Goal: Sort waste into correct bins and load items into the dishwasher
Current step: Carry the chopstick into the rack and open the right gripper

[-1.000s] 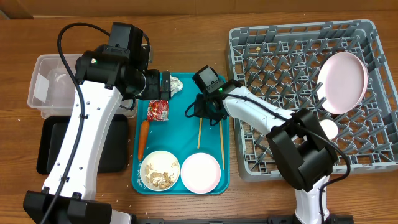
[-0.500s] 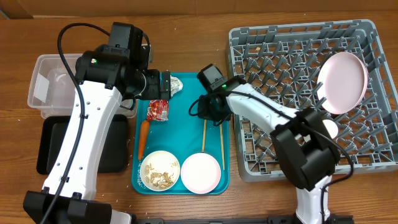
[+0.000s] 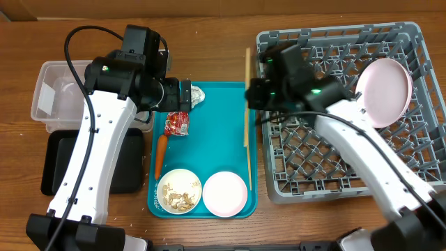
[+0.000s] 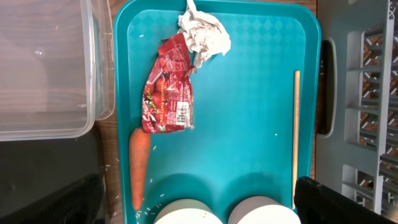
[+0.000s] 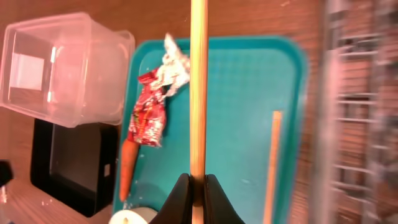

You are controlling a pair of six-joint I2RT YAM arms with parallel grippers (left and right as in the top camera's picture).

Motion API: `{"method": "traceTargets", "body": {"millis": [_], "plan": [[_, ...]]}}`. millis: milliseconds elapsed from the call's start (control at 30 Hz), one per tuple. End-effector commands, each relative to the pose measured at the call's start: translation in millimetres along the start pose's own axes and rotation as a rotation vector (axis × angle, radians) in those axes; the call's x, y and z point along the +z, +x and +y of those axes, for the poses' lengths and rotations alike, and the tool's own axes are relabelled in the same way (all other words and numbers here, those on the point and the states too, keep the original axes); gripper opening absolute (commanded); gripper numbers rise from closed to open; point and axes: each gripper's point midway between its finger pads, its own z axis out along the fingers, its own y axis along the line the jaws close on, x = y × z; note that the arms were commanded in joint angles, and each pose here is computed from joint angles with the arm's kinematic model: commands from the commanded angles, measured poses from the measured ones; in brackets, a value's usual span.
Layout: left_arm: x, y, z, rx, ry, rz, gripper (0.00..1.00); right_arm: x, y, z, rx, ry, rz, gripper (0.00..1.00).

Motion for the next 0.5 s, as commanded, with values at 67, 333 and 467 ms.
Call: {"method": "traceTargets", "body": {"millis": [67, 333, 467], "plan": [[-10, -4, -3, 0.008, 0.014, -0.03, 1.0, -31, -12, -54, -0.038, 0.114, -0.019, 0.05], [-10, -5, -3, 0.008, 0.014, -0.03, 1.0, -2, 27, -127, 0.006, 0.272, 0.134, 0.06], [-10, -4, -3, 0.008, 0.014, -0.03, 1.0, 22, 47, -138, -0.01, 0.281, 0.199, 0.06]]}}
